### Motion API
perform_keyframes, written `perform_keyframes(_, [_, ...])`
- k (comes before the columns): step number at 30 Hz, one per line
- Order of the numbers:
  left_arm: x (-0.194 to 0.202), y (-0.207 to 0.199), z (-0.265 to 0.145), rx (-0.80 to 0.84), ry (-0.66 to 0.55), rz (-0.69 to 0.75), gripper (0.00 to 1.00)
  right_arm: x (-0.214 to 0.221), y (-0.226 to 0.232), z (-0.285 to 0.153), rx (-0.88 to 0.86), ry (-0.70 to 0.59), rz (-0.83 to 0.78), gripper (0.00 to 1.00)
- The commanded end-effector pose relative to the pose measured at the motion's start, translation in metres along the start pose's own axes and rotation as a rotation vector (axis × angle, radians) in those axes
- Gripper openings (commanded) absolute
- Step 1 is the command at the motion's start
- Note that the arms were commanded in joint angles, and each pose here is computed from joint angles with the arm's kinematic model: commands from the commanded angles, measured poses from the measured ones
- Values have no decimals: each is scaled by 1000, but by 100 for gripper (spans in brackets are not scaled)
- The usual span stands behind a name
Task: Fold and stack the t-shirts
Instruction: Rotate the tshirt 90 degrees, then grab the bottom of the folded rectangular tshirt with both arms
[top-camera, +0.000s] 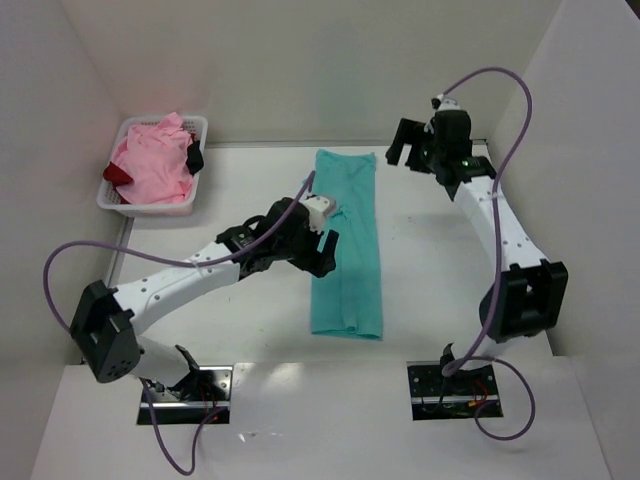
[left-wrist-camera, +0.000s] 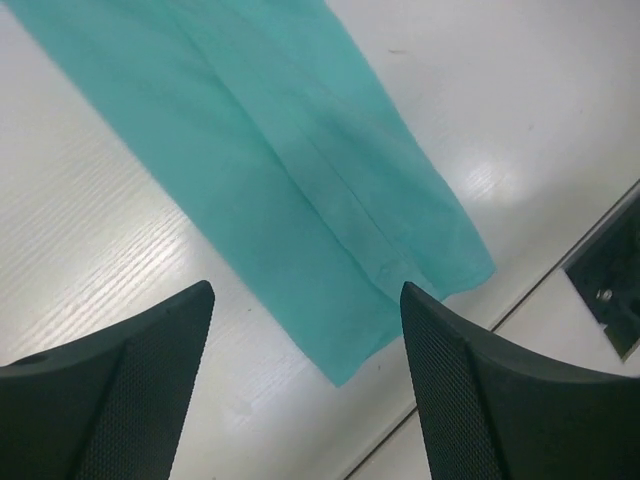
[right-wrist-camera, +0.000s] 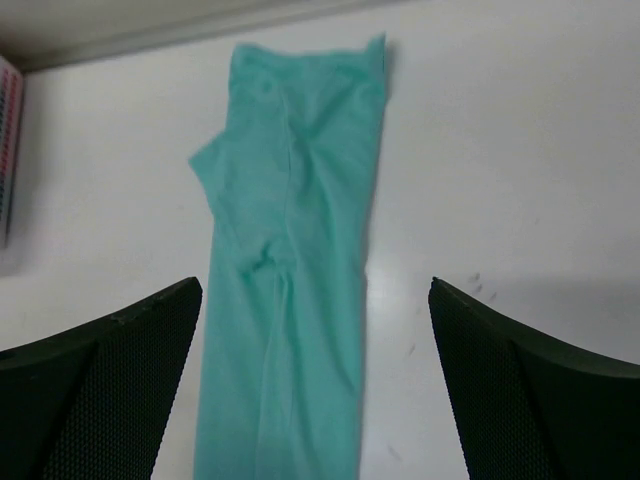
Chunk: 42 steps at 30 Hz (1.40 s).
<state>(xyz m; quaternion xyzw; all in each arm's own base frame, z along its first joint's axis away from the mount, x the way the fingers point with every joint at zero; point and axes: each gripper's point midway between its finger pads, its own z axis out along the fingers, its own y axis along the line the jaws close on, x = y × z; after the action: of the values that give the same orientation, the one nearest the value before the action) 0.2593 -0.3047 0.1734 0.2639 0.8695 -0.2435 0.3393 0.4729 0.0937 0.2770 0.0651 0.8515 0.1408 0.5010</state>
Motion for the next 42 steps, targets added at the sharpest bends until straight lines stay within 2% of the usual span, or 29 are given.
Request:
perform_keyframes(1, [-25, 10, -19, -77, -149, -170, 84, 38, 7, -22, -71, 41, 38, 100])
perform_keyframes(3, [-22, 11, -22, -86, -155, -198, 85, 46, 10, -45, -92, 49, 73, 100])
perform_keyframes(4, [-14, 13, -19, -93, -137, -210, 85, 71, 5, -49, -82, 106, 89, 100])
perform_keyframes(5, [-14, 12, -19, -91, -139, -237, 85, 69, 8, -64, -102, 86, 102, 100])
perform_keyframes(7, [-5, 11, -18, -89, -107, -275, 87, 101, 13, -77, -118, 165, 127, 100])
perform_keyframes(9, [9, 11, -16, -83, -93, -335, 87, 110, 17, -96, -134, 176, 145, 100])
perform_keyframes(14, [32, -3, -29, 20, -80, -353, 88, 158, 32, -128, -162, 301, 220, 100])
perform_keyframes(18, [53, -2, -48, 27, -68, -366, 91, 202, 40, -143, -163, 430, 252, 100])
perform_keyframes(24, [75, -4, -55, 30, -33, -422, 93, 244, 44, -159, -61, 527, 280, 100])
perform_keyframes(30, [94, -3, -38, -9, 86, -480, 93, 283, 34, -171, 21, 638, 262, 100])
perform_keyframes(32, [97, -4, -32, -16, 130, -485, 93, 299, 28, -180, 68, 685, 250, 99])
perform_keyframes(34, [100, -9, -22, -20, 182, -490, 92, 301, 22, -184, 126, 672, 259, 97])
perform_keyframes(36, [110, -12, -14, -26, 237, -489, 92, 311, 12, -190, 178, 699, 274, 92])
perform_keyframes(42, [112, -27, -8, -2, 275, -498, 92, 335, 9, -205, 218, 754, 350, 85])
